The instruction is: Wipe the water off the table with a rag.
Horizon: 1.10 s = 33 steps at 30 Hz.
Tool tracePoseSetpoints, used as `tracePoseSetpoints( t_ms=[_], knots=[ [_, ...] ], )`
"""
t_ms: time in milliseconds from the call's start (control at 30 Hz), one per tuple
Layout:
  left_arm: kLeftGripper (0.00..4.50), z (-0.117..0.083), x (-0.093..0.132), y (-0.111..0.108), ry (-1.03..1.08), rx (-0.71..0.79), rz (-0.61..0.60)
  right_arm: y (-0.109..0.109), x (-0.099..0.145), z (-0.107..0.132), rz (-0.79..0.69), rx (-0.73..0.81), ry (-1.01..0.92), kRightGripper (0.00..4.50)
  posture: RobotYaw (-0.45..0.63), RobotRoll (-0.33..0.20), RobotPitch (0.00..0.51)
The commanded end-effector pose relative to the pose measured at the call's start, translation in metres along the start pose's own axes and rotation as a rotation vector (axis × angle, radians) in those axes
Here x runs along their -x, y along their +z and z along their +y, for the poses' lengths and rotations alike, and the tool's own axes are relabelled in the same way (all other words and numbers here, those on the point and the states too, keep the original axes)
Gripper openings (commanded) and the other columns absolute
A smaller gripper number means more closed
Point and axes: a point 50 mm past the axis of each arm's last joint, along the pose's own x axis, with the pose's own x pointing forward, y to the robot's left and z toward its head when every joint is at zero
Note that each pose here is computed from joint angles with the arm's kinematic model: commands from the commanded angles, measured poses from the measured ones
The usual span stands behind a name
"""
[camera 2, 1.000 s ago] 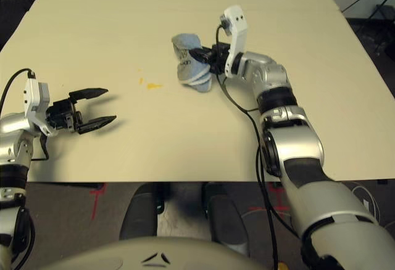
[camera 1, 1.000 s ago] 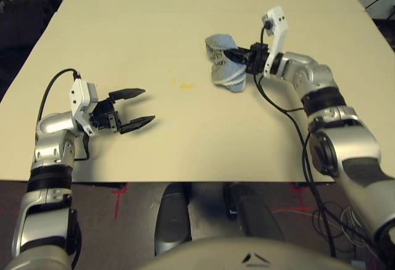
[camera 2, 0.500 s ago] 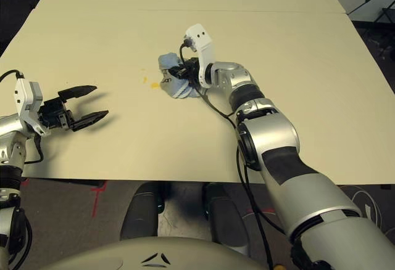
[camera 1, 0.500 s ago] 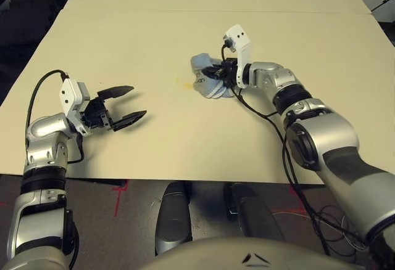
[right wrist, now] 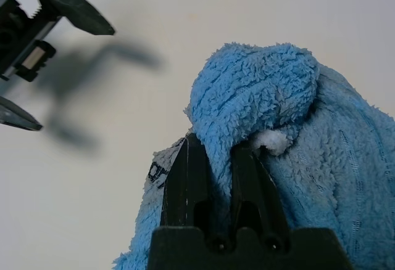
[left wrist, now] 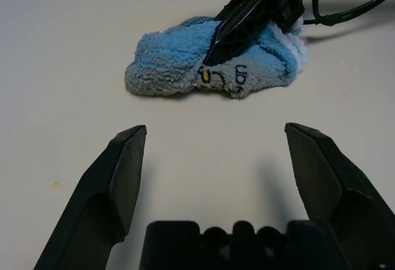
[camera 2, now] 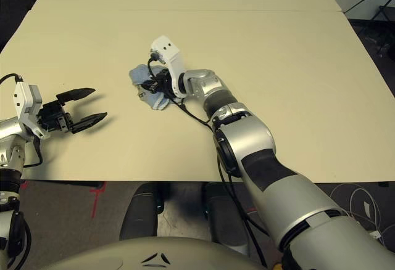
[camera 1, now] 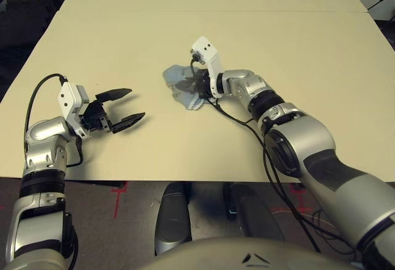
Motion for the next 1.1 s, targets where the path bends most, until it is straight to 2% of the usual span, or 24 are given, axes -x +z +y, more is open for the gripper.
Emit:
tracePoseSetpoints(
  t_ms=[33,167,300,600,700,833,867,933,1100],
  knots=[
    [4.50,-0.001,0.007,0.001,0.011,-0.008,0.016,-0.004,-0.017,0.020,0.024,-0.011,0.123,0.11,0.36,0.000,0.193],
    [4.50,-0.003,0.008,-0.001,0.013,-0.005,0.019,-0.005,-0.019,0.021,0.028,-0.005,0.128,0.11,0.36,0.000,0.194],
    [4.50,-0.003,0.007,-0.002,0.014,-0.002,0.019,-0.011,-0.004,0.004,0.050,0.002,0.036,0.11,0.35,0.000,0.193],
    [4.50,-0.001,-0.002,-0.007,-0.002,0.004,0.007,-0.023,0.061,-0.045,0.029,-0.031,-0.170,0.11,0.29,0.000,0.198],
    [4.50,0.001,-0.007,-0.008,-0.015,0.007,0.000,-0.028,0.098,-0.064,0.007,-0.051,-0.259,0.11,0.29,0.000,0.198],
    [4.50,0.003,-0.010,-0.009,-0.025,0.004,-0.005,-0.029,0.126,-0.075,-0.016,-0.063,-0.321,0.11,0.29,0.000,0.198],
    [4.50,0.004,-0.012,-0.009,-0.029,0.003,-0.007,-0.029,0.135,-0.078,-0.025,-0.065,-0.340,0.11,0.25,0.000,0.195],
    [4.50,0.005,-0.014,-0.009,-0.035,0.002,-0.009,-0.027,0.146,-0.081,-0.047,-0.066,-0.364,0.11,0.24,0.000,0.195],
    [4.50,0.006,-0.020,-0.009,-0.047,0.000,-0.015,-0.005,0.163,-0.082,-0.198,-0.080,-0.339,0.11,0.23,0.000,0.194]
  ],
)
